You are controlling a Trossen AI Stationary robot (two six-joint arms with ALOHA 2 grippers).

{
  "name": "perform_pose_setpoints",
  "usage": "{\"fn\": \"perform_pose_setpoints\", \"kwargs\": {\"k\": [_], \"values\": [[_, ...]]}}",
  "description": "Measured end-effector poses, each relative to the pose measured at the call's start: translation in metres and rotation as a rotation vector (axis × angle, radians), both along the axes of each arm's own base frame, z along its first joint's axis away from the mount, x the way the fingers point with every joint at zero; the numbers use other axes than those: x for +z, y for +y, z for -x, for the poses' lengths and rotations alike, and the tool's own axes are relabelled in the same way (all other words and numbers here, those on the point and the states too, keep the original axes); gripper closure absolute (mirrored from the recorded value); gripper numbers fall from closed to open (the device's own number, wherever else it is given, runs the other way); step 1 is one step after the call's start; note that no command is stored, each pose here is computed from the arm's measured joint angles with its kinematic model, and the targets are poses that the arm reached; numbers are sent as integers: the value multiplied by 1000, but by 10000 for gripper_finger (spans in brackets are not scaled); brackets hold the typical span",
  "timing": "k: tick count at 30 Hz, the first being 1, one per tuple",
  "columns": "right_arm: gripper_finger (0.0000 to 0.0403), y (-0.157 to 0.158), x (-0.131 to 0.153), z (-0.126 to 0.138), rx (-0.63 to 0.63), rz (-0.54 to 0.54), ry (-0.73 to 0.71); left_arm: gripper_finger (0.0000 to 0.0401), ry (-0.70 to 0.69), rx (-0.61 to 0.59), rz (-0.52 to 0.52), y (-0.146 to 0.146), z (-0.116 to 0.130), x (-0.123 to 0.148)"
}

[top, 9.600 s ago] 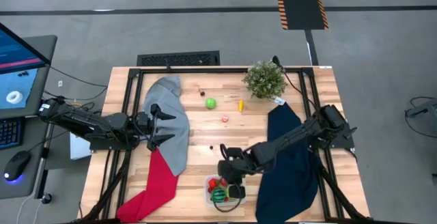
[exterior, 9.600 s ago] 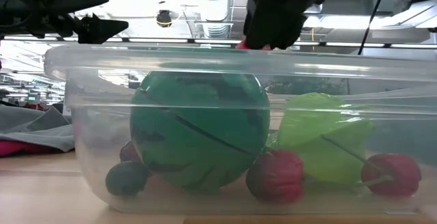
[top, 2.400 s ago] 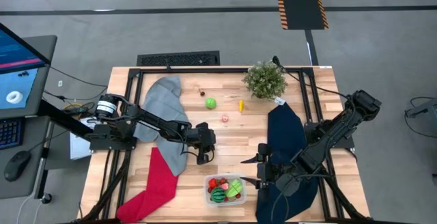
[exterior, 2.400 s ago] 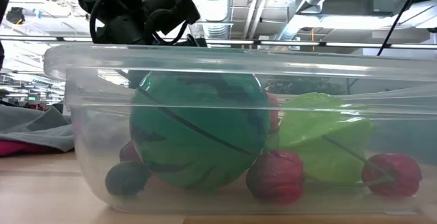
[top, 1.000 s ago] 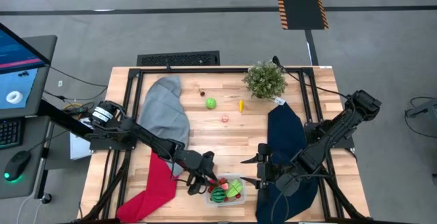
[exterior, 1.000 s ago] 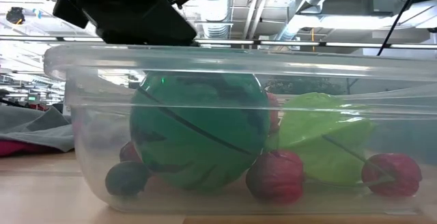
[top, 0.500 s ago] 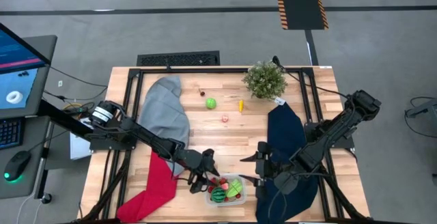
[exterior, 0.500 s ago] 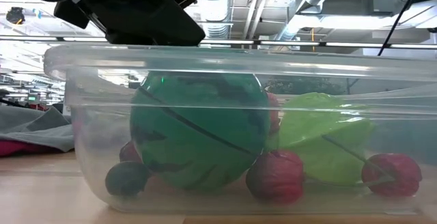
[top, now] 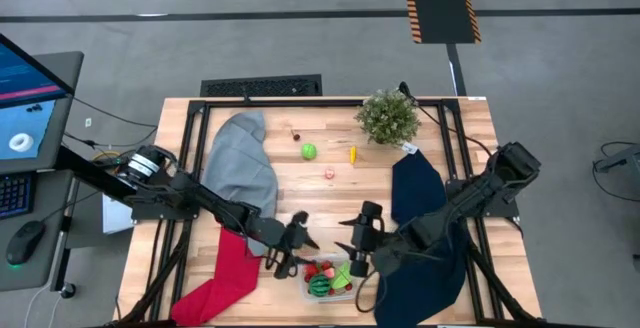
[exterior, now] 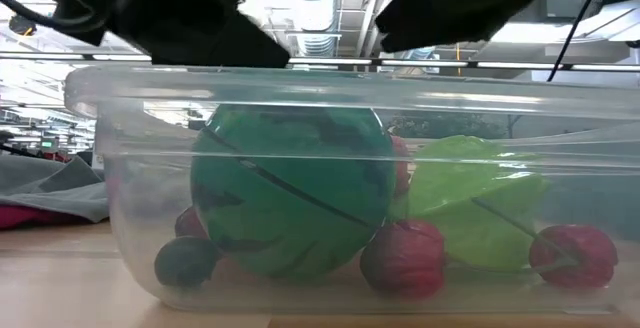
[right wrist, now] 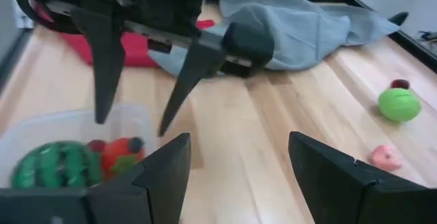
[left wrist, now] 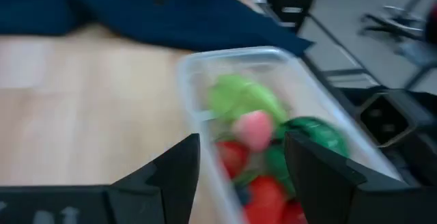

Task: Pick and placing Produce into tupperware
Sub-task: Put the peach into the transparent bin

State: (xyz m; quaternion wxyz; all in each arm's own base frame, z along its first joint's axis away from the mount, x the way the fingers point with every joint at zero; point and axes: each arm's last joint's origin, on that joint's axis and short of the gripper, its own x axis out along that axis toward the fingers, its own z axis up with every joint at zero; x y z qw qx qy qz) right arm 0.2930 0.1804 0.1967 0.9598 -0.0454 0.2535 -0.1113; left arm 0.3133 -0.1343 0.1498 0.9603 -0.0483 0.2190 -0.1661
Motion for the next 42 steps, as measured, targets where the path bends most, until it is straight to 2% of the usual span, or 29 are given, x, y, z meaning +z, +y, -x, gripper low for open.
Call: {"fn": "perform_pose_setpoints", "kwargs": {"k": [3,8,17,22,28,31,36,42], "values": [[133,-5,1,-3,1,9,2,200,-35,71,-19,10,14,5],[133,-19,3,-13,-43,-4,-17,200,-182,170,-50,27,47,27],[133,-73,13,-36,-279,0,-98,200,-412,348,-71,61,110,62],[133,-99,12,-43,-355,-7,-96,200,-485,359,-123,69,130,70],[133,-130,11,-49,-421,-25,-79,200,-504,376,-158,75,140,72],[132,-149,8,-52,-382,-92,-37,200,-498,398,-181,76,143,74],[132,-190,-1,-55,-319,-371,49,200,-420,423,-234,79,147,68],[132,-229,-9,-46,-378,-476,139,200,-378,444,-219,80,148,64]]}}
